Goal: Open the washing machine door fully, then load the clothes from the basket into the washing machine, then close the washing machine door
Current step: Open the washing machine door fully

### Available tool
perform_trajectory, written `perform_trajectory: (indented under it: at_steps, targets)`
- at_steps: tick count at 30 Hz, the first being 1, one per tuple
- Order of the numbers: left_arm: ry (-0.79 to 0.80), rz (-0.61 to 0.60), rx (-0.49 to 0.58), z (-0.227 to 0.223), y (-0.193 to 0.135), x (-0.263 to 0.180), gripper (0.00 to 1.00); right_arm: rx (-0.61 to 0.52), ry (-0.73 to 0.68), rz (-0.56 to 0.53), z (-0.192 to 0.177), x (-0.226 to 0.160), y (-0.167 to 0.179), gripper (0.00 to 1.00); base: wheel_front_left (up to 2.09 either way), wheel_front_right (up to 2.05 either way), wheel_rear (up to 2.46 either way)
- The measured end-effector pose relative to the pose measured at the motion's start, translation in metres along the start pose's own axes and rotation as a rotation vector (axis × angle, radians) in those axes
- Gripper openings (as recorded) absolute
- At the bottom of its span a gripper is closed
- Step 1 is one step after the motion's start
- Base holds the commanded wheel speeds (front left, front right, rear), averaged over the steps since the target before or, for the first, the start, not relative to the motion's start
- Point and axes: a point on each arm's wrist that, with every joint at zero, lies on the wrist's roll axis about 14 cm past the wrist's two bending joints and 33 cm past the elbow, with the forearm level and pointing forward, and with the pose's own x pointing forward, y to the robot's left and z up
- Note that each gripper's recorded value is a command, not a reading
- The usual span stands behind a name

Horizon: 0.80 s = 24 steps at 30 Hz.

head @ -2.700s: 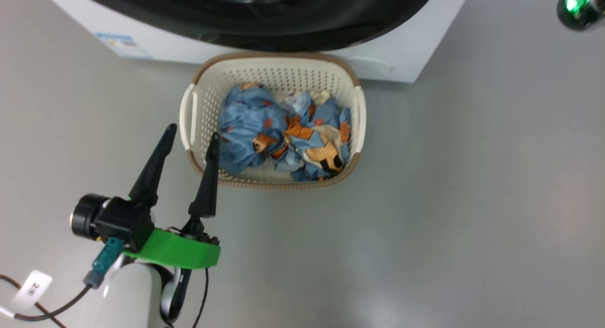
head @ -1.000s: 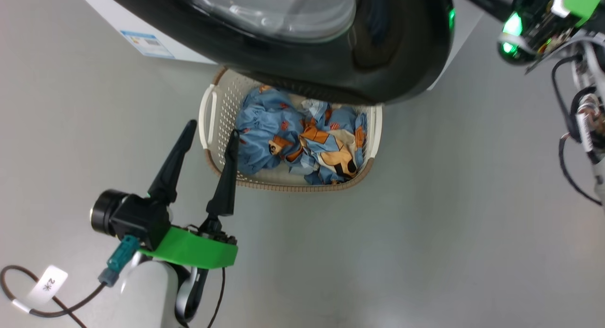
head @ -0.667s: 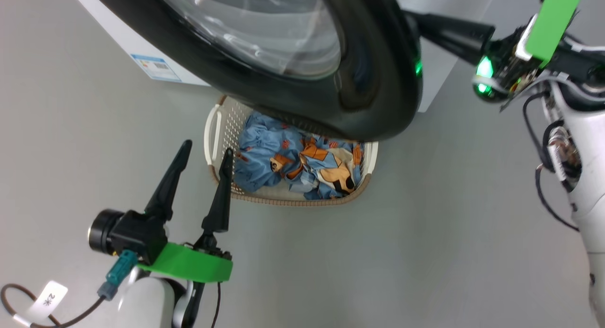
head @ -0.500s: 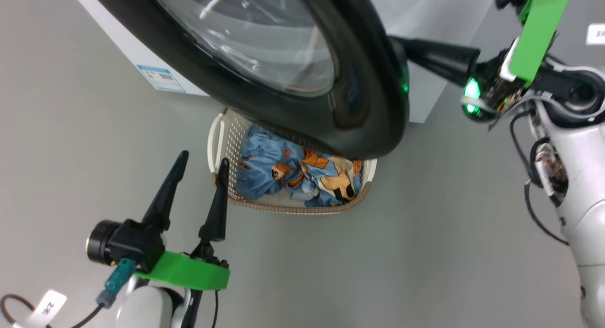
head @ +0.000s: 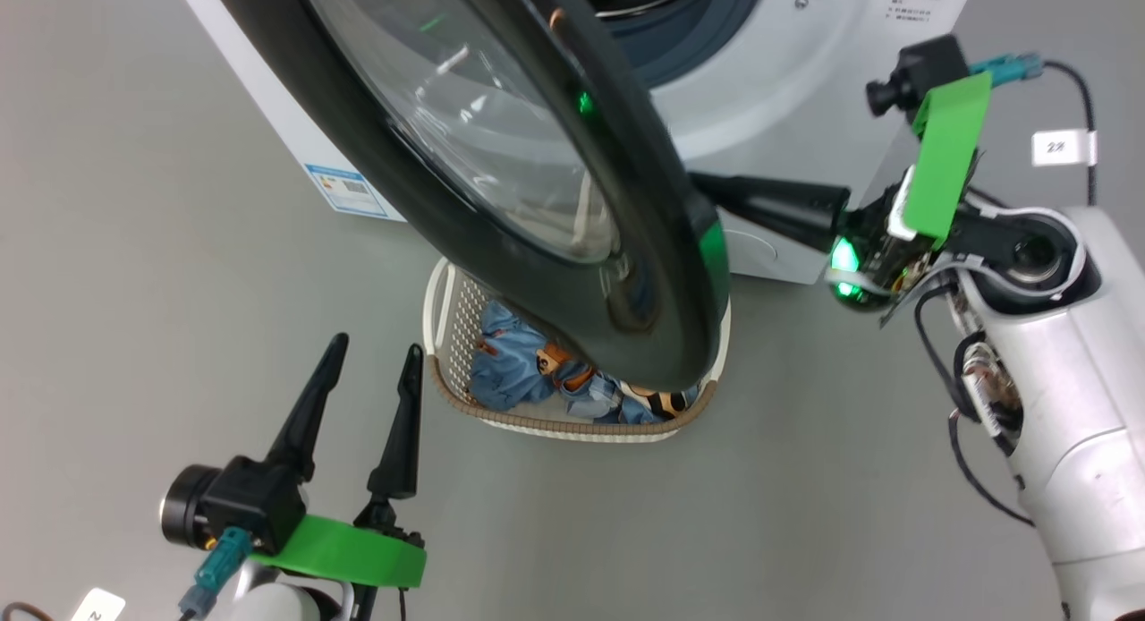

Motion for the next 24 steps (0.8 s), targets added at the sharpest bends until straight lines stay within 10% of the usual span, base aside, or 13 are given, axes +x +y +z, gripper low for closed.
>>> perform_trajectory:
  at_steps: [24]
  targets:
    - [-0.035,0.055,0.004,0.016,0.015,-0.029,1.00,0.015,0.201,0.049,-0.078,0.033,0.018,0.00,0.00,0.00,0.00]
